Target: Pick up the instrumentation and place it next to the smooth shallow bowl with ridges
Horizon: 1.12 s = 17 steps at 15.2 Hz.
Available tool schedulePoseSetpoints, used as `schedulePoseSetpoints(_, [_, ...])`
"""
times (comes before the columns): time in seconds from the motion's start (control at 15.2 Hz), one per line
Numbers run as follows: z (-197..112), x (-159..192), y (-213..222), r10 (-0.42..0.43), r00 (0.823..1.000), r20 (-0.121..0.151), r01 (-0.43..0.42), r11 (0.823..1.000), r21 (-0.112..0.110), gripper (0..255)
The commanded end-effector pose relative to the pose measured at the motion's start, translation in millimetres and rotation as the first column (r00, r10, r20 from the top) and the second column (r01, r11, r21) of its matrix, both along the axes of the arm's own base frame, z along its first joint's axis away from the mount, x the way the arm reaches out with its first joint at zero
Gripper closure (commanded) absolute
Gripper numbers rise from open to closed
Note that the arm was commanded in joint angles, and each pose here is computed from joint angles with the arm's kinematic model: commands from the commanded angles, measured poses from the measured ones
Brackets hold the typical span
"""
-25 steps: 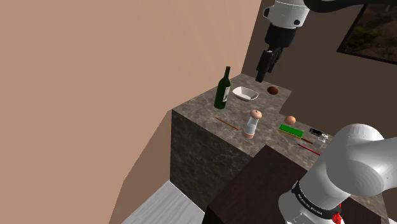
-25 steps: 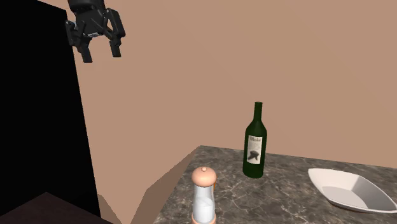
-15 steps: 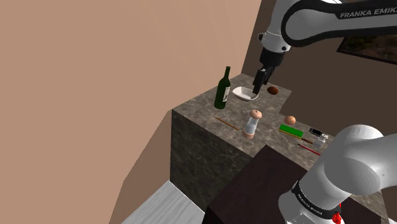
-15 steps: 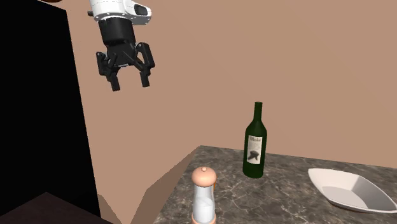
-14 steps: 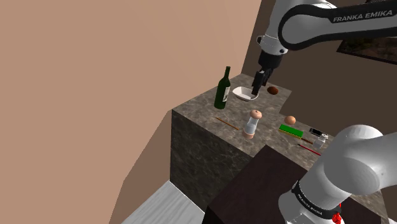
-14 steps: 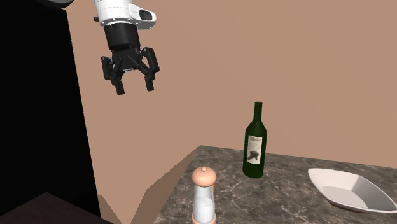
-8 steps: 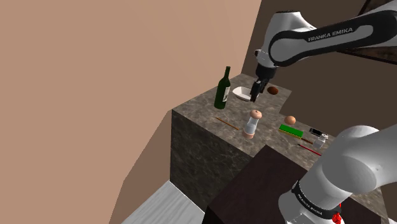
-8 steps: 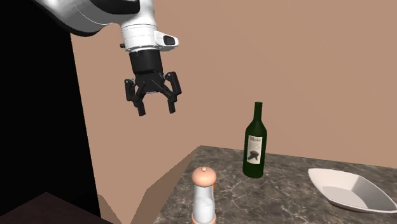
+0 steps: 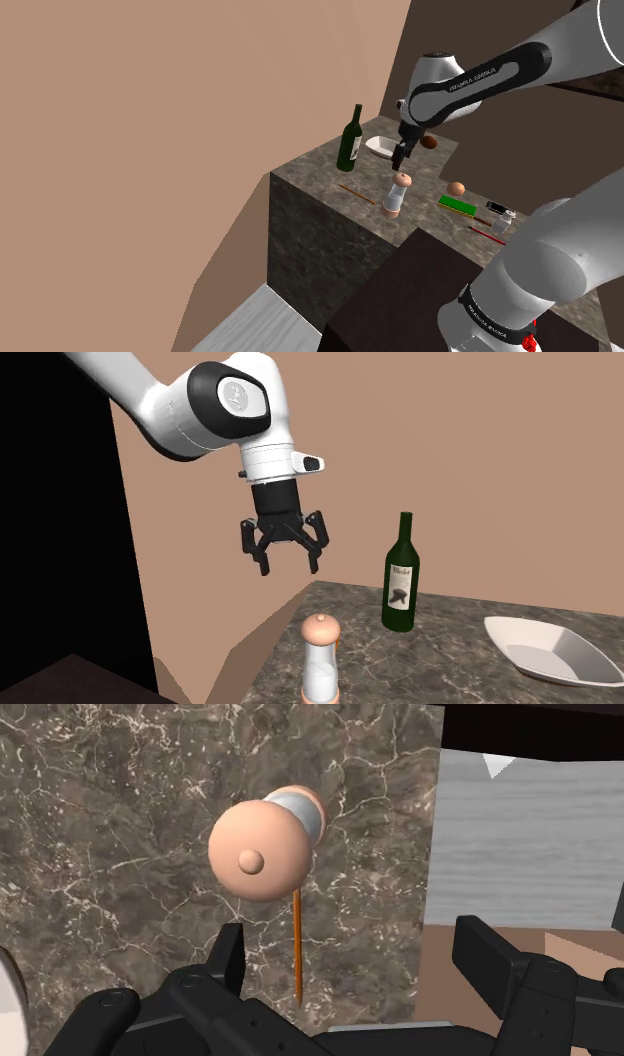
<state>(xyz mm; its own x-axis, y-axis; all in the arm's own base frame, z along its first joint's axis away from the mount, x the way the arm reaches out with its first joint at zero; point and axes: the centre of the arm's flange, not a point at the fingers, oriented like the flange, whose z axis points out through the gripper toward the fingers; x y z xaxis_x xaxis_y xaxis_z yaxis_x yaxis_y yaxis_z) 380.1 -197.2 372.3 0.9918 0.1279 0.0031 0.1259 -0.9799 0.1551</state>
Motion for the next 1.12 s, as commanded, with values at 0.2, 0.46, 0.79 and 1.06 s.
schedulePoseSetpoints(0.2, [-47.9,12.5,-43.6,-0.004,1.000,-0.007,0.004,1.000,-0.008,0])
schedulePoseSetpoints(0.46, [-71.4,14.9,-53.6,-0.004,1.000,-0.009,0.004,1.000,-0.010,0])
schedulePoseSetpoints(0.79, [-95.2,15.2,-57.5,-0.004,1.000,-0.009,0.004,1.000,-0.010,0])
schedulePoseSetpoints(1.06, [-95.2,15.2,-57.5,-0.004,1.000,-0.009,0.004,1.000,-0.010,0])
